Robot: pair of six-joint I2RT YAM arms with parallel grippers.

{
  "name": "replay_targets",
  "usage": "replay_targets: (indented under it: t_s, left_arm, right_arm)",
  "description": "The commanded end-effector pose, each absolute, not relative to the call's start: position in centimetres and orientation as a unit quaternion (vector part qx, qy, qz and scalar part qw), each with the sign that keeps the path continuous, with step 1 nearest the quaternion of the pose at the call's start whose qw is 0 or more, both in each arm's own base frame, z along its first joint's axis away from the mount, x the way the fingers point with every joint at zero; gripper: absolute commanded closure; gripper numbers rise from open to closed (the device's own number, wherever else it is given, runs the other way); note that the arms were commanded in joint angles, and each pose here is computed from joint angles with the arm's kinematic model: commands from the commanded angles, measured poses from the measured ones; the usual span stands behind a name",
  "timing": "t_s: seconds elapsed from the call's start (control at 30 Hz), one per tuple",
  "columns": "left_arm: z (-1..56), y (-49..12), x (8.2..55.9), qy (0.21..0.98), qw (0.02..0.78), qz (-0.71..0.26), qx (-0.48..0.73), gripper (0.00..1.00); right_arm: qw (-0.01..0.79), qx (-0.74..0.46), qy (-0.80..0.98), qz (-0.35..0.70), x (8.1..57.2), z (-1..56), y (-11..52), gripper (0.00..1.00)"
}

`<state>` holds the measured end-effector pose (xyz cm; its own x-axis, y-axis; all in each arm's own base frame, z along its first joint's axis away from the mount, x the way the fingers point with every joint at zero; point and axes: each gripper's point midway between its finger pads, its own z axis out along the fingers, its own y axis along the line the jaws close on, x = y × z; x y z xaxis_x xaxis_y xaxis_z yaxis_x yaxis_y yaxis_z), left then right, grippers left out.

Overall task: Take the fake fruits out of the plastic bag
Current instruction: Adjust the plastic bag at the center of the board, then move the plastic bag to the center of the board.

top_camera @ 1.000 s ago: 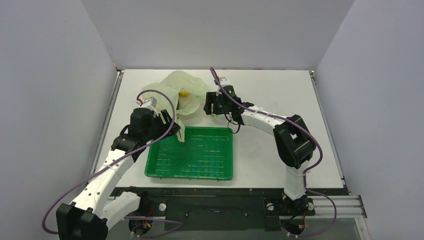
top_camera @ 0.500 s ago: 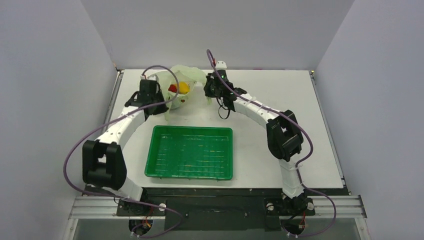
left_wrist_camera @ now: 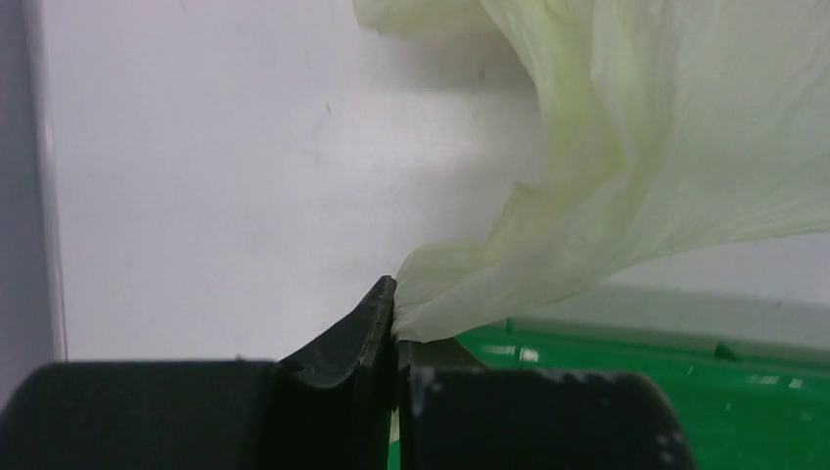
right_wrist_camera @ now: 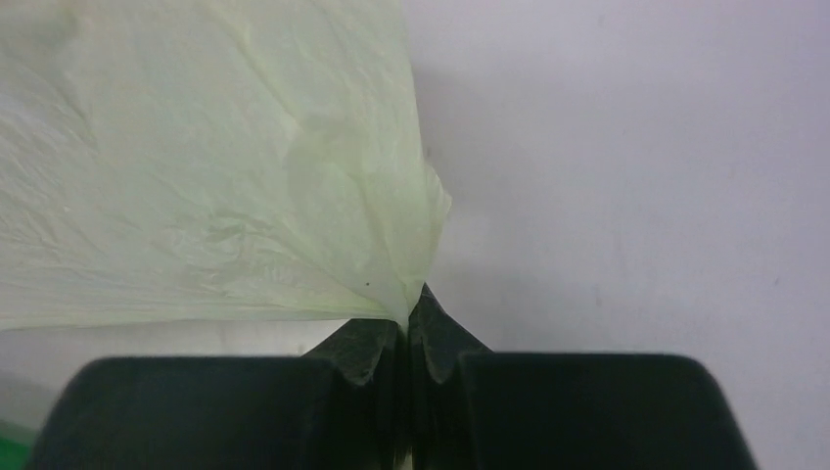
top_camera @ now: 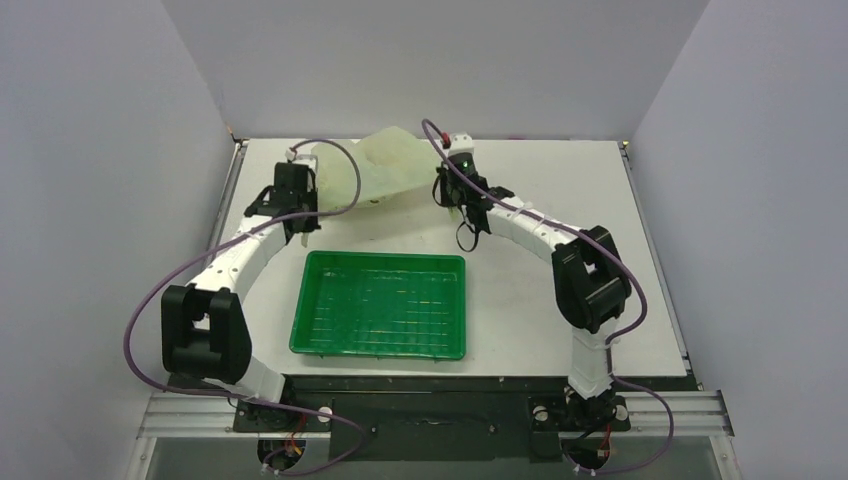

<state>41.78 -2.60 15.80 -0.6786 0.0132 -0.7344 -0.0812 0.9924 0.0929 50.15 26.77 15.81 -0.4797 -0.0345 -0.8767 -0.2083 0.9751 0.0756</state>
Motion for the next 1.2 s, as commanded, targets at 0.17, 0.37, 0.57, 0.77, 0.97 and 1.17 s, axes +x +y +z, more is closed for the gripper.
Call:
replay_targets:
  t_s: [0.17,0.37,0.57,0.77,0.97,1.17]
  left_arm:
    - [9.9,-3.5,33.4,0.956,0.294,0.008,0.010,1.00]
    - [12.4,-3.0,32.6,0.947,0.321,0.013,0.006,1.00]
    - [15.5,-2.2,31.5,0.932,0.361,0.022,-0.010,0.78]
    - [20.5,-4.4,31.4,0.904,0.425,-0.043,0.002,0.60]
    - [24.6,-7.2,33.1,0.870,0.482,-0.097,0.029,0.56]
    - [24.2,-10.9,36.7,0.862,0.495,-0.069,0.089,0.55]
  right_arm:
    - [0.465,-0.064,0.883,-0.015,44.9,11.5,21.5,1.00]
    - [0.456,-0.070,0.887,0.002,43.2,13.9,22.1,0.88]
    - [0.455,-0.087,0.886,0.017,40.5,15.7,23.7,0.54]
    - [0.483,-0.104,0.869,0.023,38.4,19.7,25.5,0.43]
    - [0.514,-0.080,0.849,0.086,37.4,24.0,27.4,0.41]
    - [0.520,-0.045,0.810,0.268,36.2,25.5,33.2,0.48]
